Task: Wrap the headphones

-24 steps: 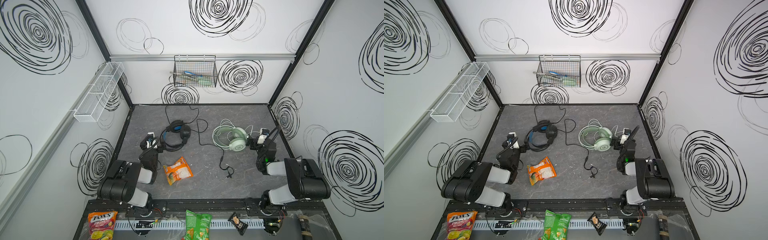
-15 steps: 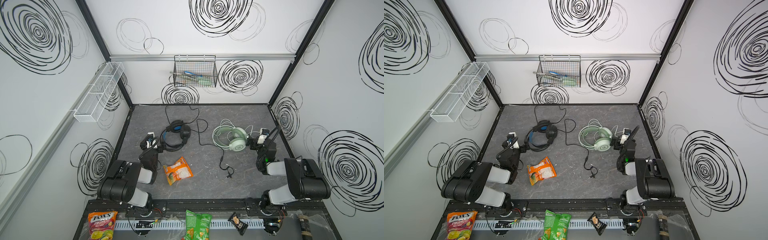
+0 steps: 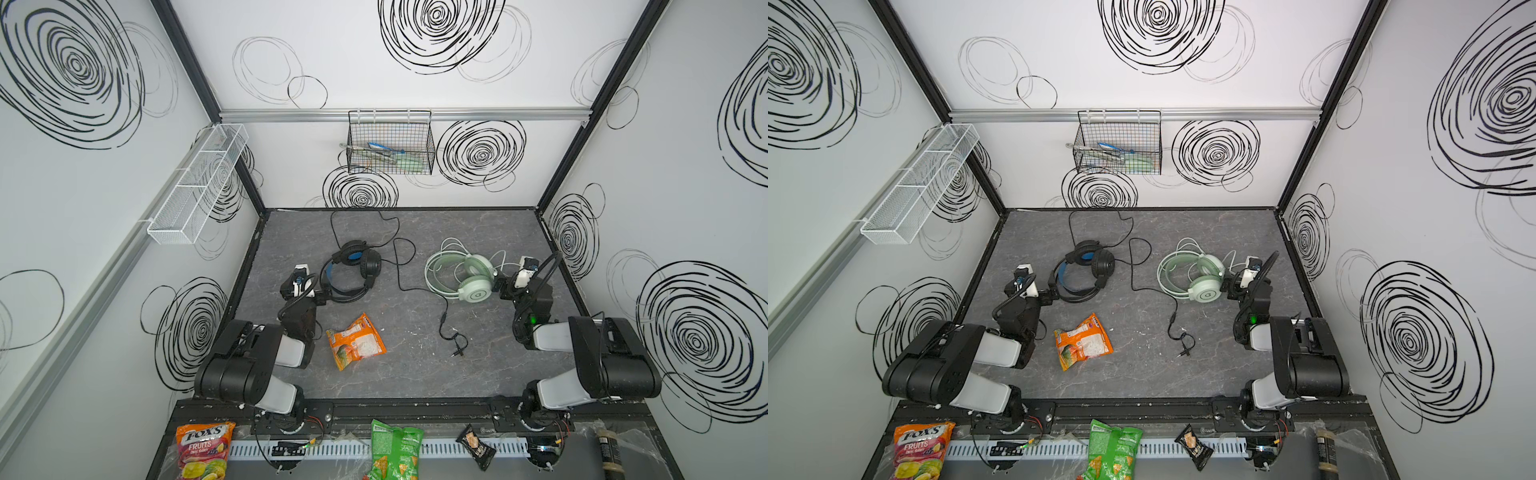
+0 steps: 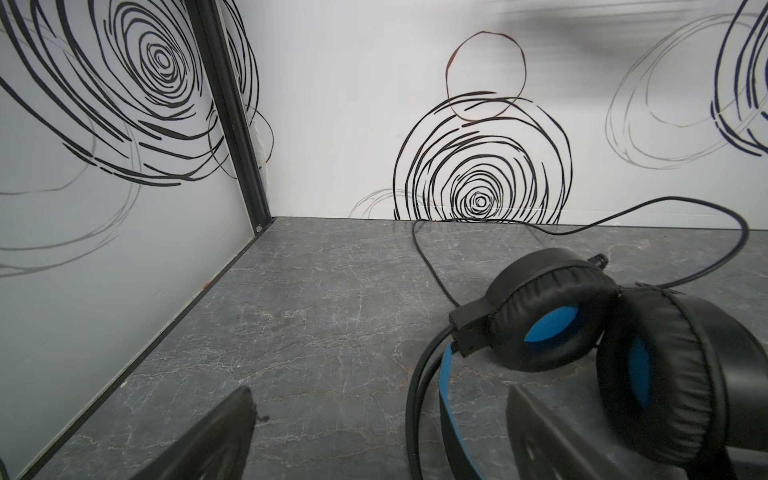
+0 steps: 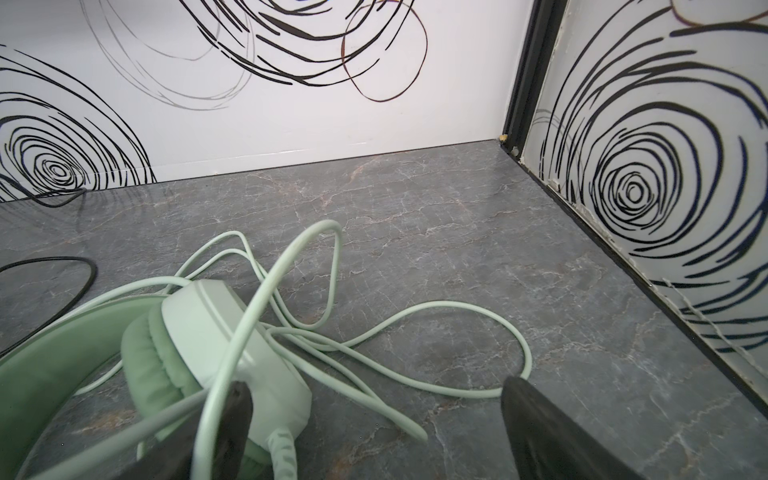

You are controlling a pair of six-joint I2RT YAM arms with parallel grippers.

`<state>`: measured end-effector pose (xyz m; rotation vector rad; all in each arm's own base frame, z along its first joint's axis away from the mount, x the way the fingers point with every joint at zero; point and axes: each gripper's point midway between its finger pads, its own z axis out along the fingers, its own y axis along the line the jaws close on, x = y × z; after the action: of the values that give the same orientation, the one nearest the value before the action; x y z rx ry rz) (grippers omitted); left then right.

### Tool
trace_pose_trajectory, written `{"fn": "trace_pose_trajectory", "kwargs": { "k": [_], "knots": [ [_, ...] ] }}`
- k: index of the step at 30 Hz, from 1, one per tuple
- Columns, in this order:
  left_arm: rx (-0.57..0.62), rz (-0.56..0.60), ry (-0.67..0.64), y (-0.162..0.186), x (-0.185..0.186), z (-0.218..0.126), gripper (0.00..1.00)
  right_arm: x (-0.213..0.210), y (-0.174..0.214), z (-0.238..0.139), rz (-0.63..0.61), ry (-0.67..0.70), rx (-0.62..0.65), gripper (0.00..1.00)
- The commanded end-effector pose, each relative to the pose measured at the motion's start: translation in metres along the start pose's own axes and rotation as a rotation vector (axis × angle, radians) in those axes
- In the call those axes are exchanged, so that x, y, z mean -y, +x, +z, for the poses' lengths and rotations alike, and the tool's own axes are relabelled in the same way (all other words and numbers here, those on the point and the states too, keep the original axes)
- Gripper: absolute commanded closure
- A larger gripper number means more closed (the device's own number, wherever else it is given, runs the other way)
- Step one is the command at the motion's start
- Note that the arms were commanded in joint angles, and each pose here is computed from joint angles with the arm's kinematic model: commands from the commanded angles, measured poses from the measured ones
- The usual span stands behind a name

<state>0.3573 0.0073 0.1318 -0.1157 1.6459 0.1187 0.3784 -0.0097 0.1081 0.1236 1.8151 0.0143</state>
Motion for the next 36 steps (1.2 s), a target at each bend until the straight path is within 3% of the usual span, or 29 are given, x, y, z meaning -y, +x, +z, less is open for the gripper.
{"fn": "trace_pose_trajectory", "kwargs": {
  "k": [1,15,21,25,30,32,36],
  "knots": [
    [0.072,-0.025,0.003,-0.021,-0.001,0.003,0.04,0.0,-0.007,-0.002,0.012,-0.005,0.032,0.03],
    [0.072,-0.027,0.007,-0.02,0.0,0.002,0.04,0.0,-0.007,-0.002,0.011,-0.003,0.033,0.03],
    [0.098,-0.053,-0.025,-0.037,-0.009,-0.005,0.04,0.008,-0.024,0.002,0.031,0.059,-0.006,0.03],
    [0.028,-0.068,-0.043,-0.045,-0.009,0.0,0.04,0.005,-0.037,-0.002,0.024,0.067,-0.01,0.03],
    [-0.045,-0.108,-0.073,-0.061,0.003,-0.003,0.04,0.004,-0.049,0.009,0.132,0.107,-0.15,0.03],
    [-0.115,-0.142,-0.098,-0.064,0.006,-0.003,0.04,-0.007,-0.053,0.011,0.138,0.069,-0.184,0.03],
    [-0.165,-0.226,-0.012,-0.084,0.03,-0.011,0.04,-0.035,-0.056,0.005,0.129,-0.04,-0.237,0.03]
  ]
}}
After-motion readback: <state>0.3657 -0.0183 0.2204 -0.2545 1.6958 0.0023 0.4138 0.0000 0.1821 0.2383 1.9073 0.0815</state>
